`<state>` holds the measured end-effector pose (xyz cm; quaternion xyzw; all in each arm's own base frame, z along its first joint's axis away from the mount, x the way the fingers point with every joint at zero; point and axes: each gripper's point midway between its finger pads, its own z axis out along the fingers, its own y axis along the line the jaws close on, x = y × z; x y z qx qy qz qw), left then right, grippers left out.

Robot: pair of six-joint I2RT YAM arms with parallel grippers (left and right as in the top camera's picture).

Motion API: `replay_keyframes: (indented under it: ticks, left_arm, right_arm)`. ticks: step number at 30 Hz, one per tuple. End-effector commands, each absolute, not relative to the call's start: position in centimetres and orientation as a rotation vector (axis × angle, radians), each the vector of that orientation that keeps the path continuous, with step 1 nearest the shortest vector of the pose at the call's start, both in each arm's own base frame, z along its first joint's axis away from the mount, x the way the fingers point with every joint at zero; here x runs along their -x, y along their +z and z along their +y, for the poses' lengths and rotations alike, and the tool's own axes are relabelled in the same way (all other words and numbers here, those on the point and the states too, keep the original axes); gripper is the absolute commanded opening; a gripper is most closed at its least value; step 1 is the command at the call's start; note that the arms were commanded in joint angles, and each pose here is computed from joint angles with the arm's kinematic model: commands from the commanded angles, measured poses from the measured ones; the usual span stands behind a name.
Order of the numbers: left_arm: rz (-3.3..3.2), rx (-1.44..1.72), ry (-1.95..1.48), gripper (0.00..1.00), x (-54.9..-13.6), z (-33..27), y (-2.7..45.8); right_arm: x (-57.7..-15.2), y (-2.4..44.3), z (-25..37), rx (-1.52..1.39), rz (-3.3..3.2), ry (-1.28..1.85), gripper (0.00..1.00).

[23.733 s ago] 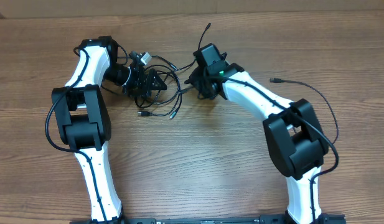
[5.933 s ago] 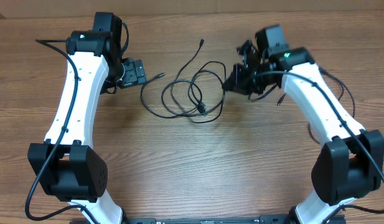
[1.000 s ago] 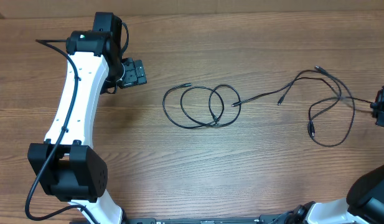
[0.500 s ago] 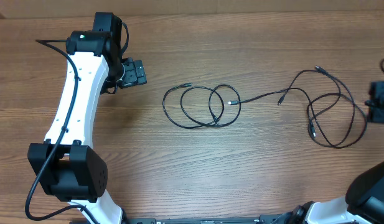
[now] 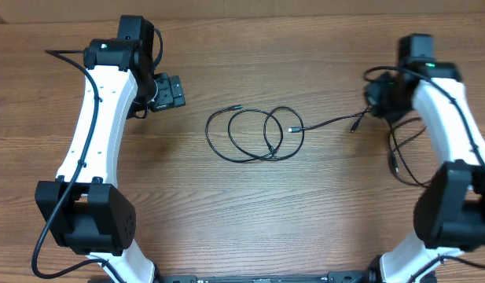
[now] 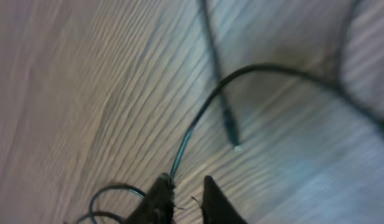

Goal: Untangle cables

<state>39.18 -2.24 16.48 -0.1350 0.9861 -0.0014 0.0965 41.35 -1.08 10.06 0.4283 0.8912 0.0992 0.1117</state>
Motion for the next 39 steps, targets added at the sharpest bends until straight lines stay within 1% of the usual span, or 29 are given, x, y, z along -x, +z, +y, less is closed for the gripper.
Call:
replay_keyframes:
  ticks: [1,2,3,4,5,11,19,22,26,29,39]
  left_arm:
    - [2.933,0.419,-0.01,1.0,-39.1,-2.5,16.0]
    - [2.933,0.419,-0.01,1.0,-39.1,-2.5,16.0]
    - [2.933,0.419,-0.01,1.0,-39.1,-2.5,16.0]
    - [2.933,0.419,-0.01,1.0,-39.1,-2.5,16.0]
    - [2.933,0.419,-0.01,0.99,-39.1,-2.5,16.0]
    - [2.933,0.419,-0.01,1.0,-39.1,-2.5,16.0]
    - [2.933,0.419,-0.01,1.0,-39.1,-2.5,16.0]
    - [2.933,0.419,-0.01,1.0,-39.1,-2.5,16.0]
    - [2.933,0.419,-0.01,1.0,-39.1,-2.5,16.0]
    - [2.933,0.419,-0.01,1.0,-39.1,-2.5,16.0]
    - [2.933,0.419,-0.01,1.0,-39.1,-2.5,16.0]
  right_arm:
    - [-41.6,8.0,2.3,-1.281,2.66,0.297,0.25]
    - [-41.6,7.7,2.8,-1.294,2.661,0.299,0.32]
    - [-41.7,7.2,3.5,-1.307,2.666,0.301,0.41]
    - [-41.7,6.9,4.0,-1.31,2.671,0.3,0.44]
    - [-41.7,6.3,4.8,-1.316,2.679,0.3,0.44]
    - [-41.7,3.8,7.6,-1.351,2.708,0.279,0.44]
    - [-40.7,1.8,9.0,-1.46,2.71,0.212,0.41]
    - [-40.1,1.0,9.5,-1.49,2.702,0.141,0.41]
    - [-40.0,0.9,9.6,-1.5,2.653,0.068,0.4]
    - [-40.0,1.0,9.7,-1.496,2.619,0.022,0.38]
    - [-40.0,1.0,9.8,-1.488,2.619,0.015,0.34]
